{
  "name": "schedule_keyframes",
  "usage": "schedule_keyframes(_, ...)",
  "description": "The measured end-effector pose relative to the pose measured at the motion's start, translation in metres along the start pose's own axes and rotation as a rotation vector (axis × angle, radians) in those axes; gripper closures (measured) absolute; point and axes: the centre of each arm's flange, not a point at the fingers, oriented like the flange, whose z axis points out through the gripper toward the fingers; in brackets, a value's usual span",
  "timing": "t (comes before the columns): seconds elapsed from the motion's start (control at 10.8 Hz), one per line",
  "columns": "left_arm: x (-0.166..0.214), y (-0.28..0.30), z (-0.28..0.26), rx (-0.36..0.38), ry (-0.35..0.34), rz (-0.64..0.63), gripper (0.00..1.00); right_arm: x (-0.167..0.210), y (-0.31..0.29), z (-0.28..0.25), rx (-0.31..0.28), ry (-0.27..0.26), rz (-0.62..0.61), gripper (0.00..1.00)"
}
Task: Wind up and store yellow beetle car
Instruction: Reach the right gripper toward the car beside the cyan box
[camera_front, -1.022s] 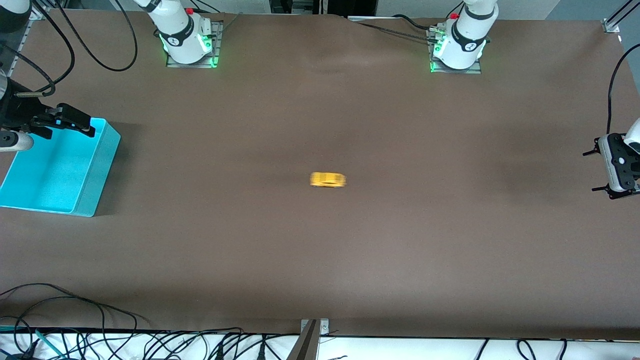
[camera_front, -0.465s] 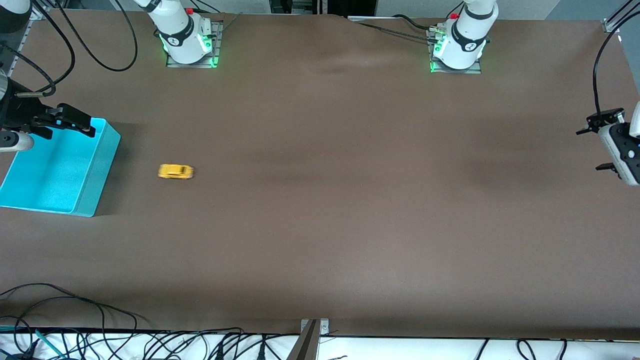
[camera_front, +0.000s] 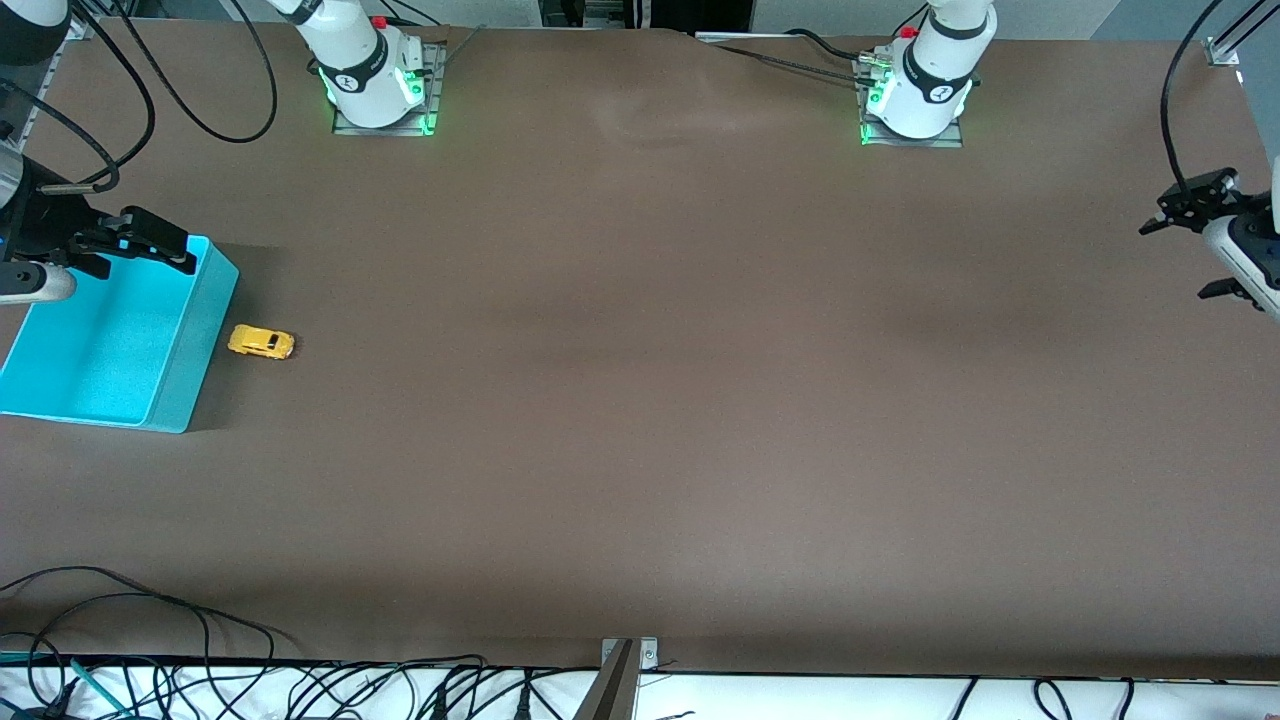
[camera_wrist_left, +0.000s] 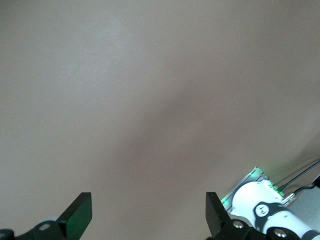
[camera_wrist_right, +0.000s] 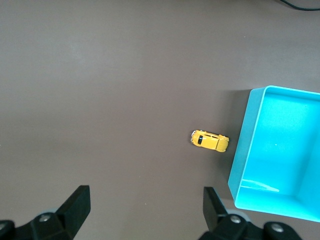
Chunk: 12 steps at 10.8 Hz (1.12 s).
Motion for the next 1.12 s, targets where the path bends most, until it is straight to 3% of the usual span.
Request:
schedule_keyframes(0.37,0.041,0.09,-0.02,0.059,-0.027,-0.252,0.0,0.011,0.001,0.022,-0.005,-0.032,-0.002,0.0)
schedule_keyframes(0.56,0.04,0.114,-0.025,0.104,0.01,-0.375,0.0,0.019,-0.001,0.034,-0.004,-0.039,-0.014,0.0)
schedule_keyframes(0.74,0.033,0.121,-0.023,0.142,0.07,-0.395,0.0,0.029,-0.003,0.048,-0.004,-0.035,-0.052,0.0)
schedule_keyframes(0.93,0.023,0.125,-0.013,0.13,0.088,-0.405,0.0,0.042,-0.002,0.071,-0.004,-0.03,-0.109,0.0)
schedule_keyframes(1.12,0.012,0.115,-0.008,0.066,0.116,-0.434,0.0,0.049,0.001,0.107,-0.007,-0.024,-0.2,0.0)
